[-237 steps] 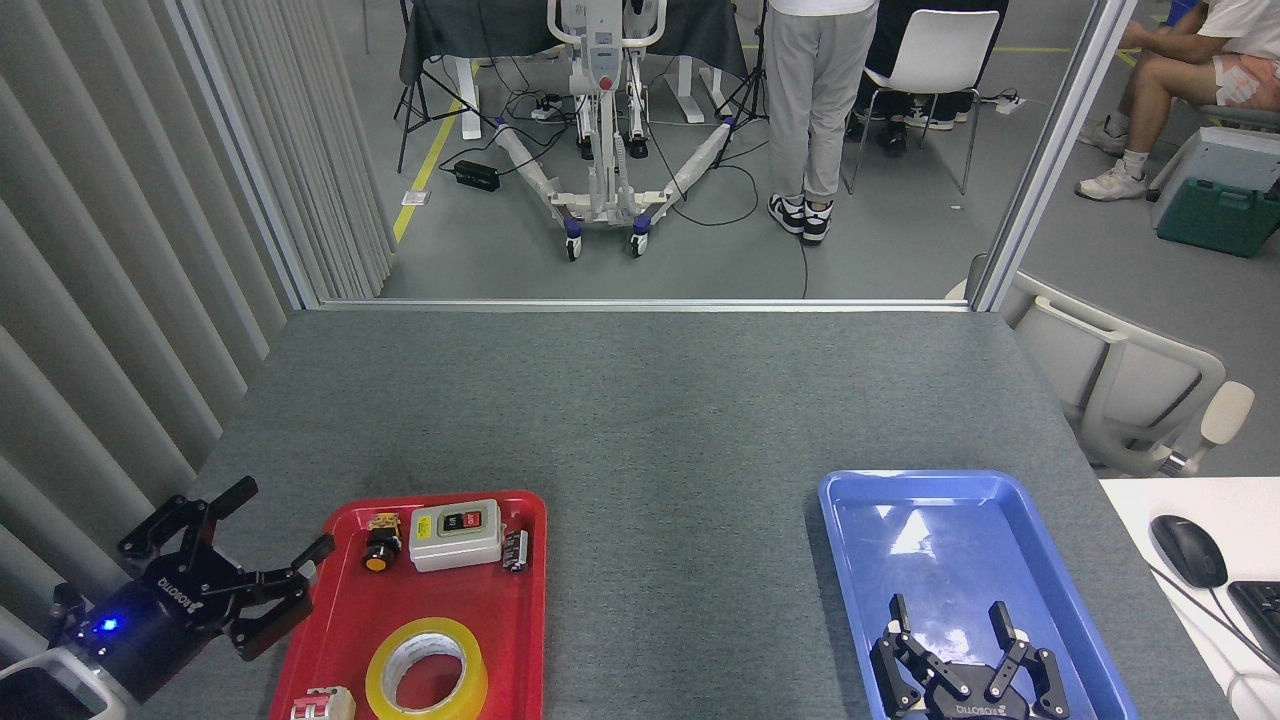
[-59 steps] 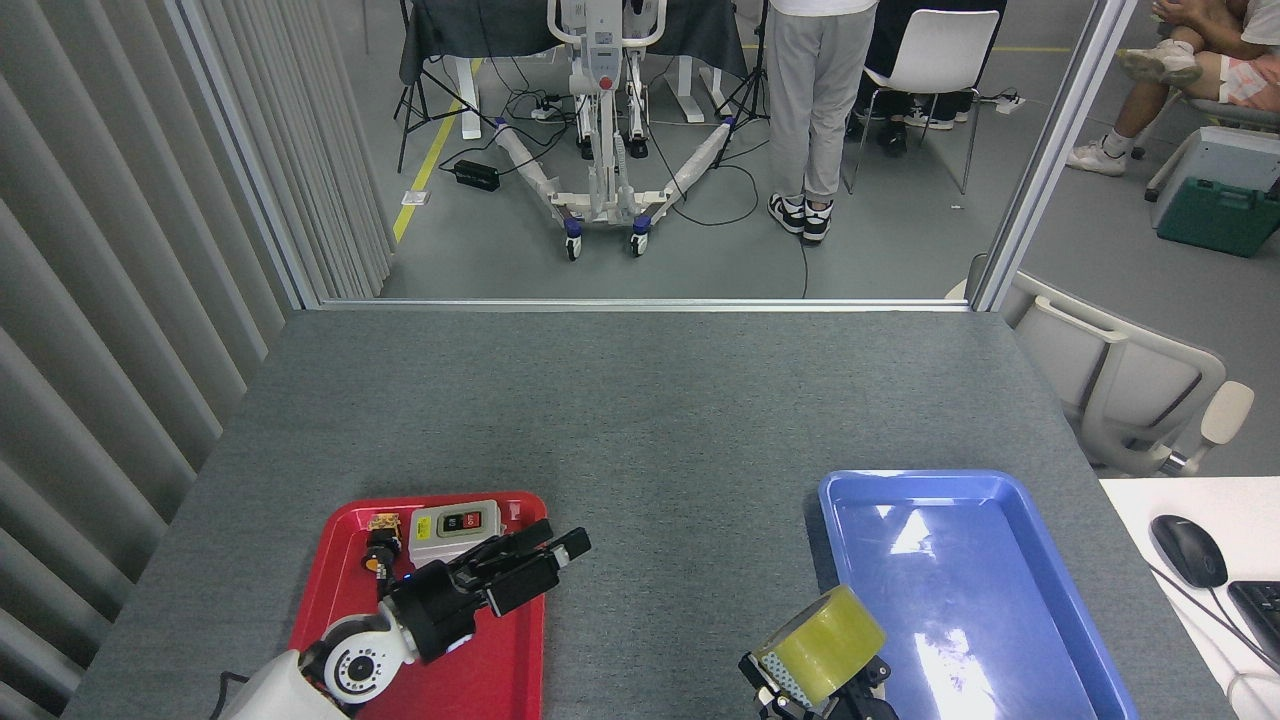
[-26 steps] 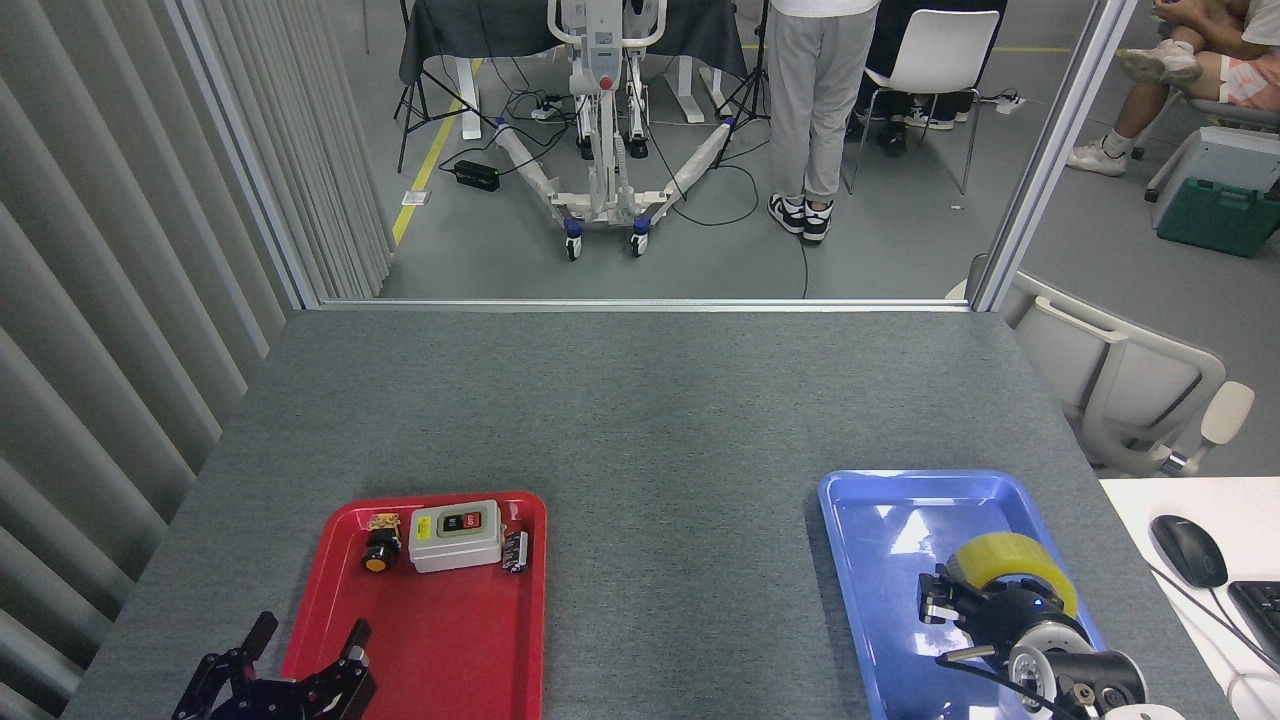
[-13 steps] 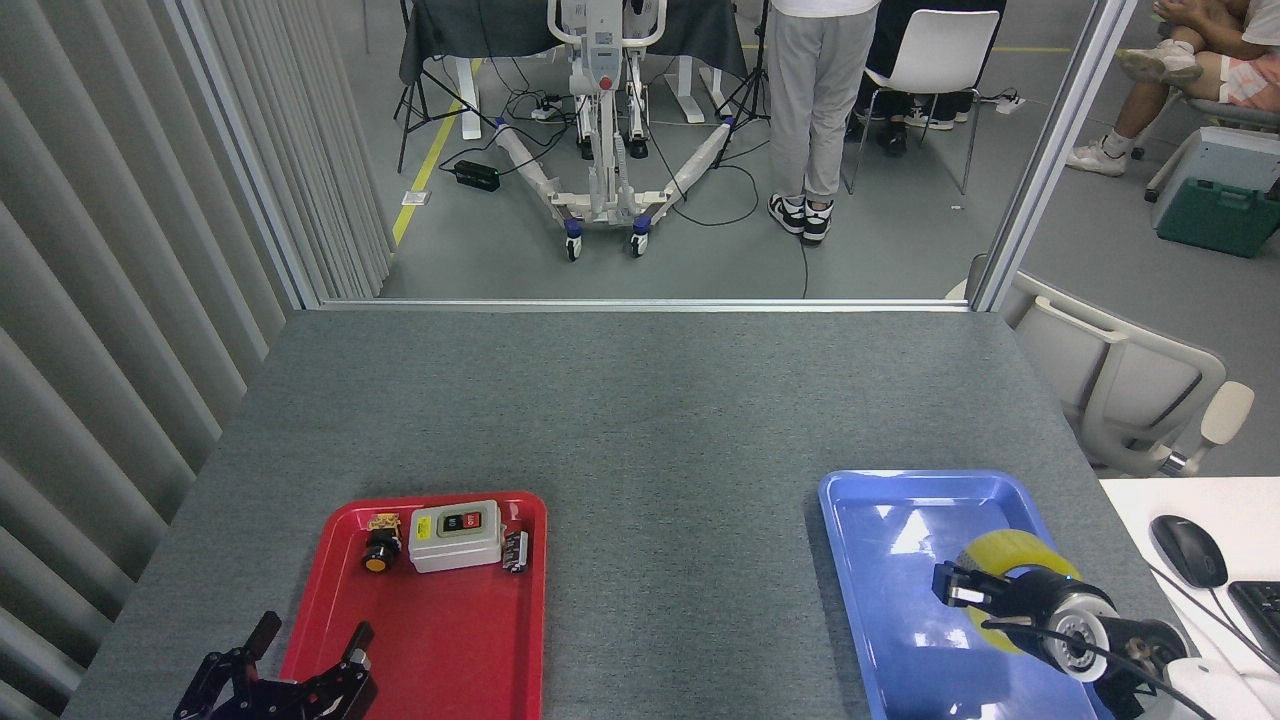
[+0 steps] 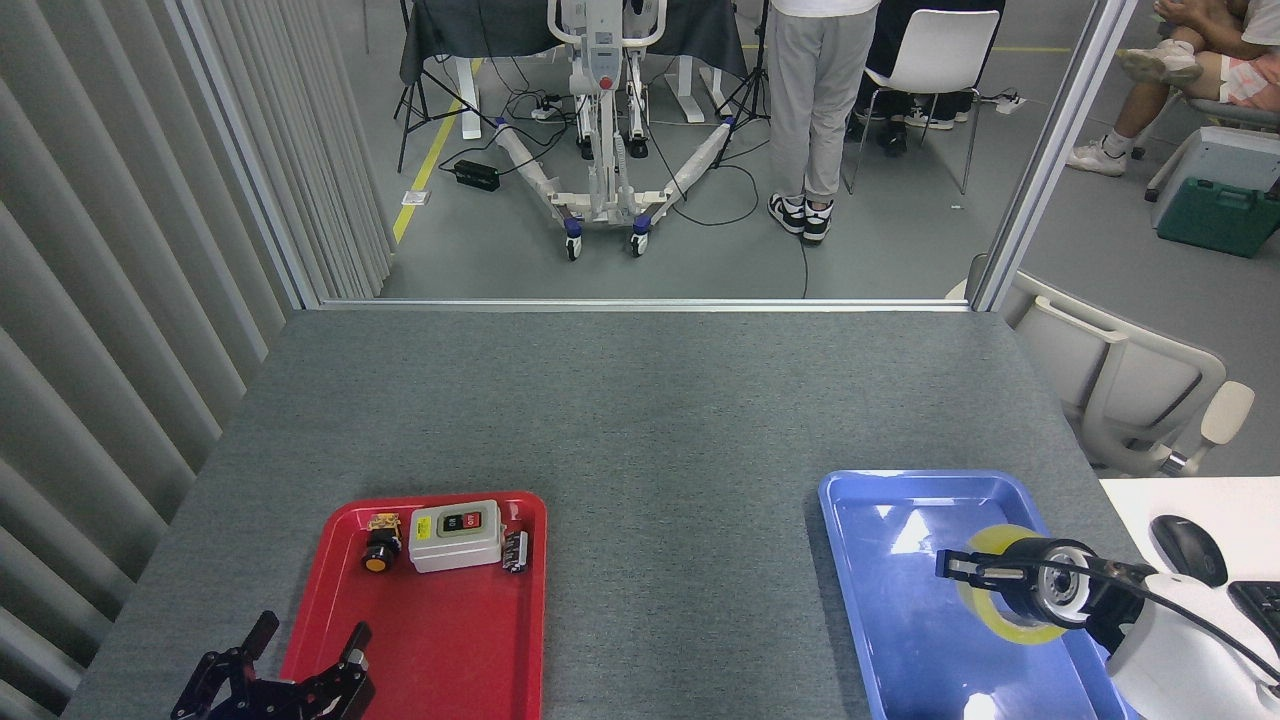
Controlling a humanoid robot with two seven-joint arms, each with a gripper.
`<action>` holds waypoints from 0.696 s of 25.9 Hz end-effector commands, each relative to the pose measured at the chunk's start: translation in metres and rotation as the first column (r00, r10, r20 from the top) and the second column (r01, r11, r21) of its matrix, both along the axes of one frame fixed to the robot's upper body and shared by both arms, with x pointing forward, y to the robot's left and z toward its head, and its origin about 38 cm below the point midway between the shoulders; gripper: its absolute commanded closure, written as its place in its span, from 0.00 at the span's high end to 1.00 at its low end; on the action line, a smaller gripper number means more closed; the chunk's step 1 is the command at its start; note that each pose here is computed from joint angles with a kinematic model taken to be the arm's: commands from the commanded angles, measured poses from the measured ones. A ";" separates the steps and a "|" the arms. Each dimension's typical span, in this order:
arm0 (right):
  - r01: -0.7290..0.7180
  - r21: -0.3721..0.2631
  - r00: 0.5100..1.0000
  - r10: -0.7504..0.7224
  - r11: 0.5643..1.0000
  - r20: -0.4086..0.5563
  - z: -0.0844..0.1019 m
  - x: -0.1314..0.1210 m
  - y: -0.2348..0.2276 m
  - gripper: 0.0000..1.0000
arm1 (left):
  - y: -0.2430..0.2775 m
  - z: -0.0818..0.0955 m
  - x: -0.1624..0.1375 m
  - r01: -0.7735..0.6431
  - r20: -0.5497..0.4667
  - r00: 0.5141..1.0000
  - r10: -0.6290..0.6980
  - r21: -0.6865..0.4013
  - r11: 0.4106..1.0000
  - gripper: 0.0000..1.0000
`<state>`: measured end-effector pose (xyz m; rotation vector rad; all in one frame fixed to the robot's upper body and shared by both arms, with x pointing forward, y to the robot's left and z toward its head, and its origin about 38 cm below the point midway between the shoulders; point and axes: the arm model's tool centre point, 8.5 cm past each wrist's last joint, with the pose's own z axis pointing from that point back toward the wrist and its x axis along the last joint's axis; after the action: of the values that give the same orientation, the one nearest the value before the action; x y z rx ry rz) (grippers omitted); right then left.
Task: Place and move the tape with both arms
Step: 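Lower the tape flat into the blue tray with the right gripper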
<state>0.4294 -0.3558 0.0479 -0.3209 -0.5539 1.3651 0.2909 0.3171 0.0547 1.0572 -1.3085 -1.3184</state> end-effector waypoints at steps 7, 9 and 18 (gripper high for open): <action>0.030 0.019 0.998 -0.028 0.999 -0.062 -0.006 0.004 0.001 0.15 | 0.000 -0.001 0.000 -0.002 -0.005 1.000 0.002 -0.004 1.000 0.99; 0.035 0.027 0.997 -0.033 0.999 -0.066 -0.007 0.005 0.002 0.15 | 0.000 -0.001 0.000 -0.002 -0.006 1.000 0.002 -0.008 1.000 0.99; 0.060 0.025 0.994 -0.058 0.998 -0.096 -0.013 0.007 0.010 0.26 | 0.001 -0.003 0.000 -0.005 -0.012 1.000 0.004 -0.008 1.000 0.99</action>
<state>0.4338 -0.3485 0.0340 -0.2502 -0.4816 1.3143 0.2904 0.3179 0.0516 1.0457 -1.3018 -1.3124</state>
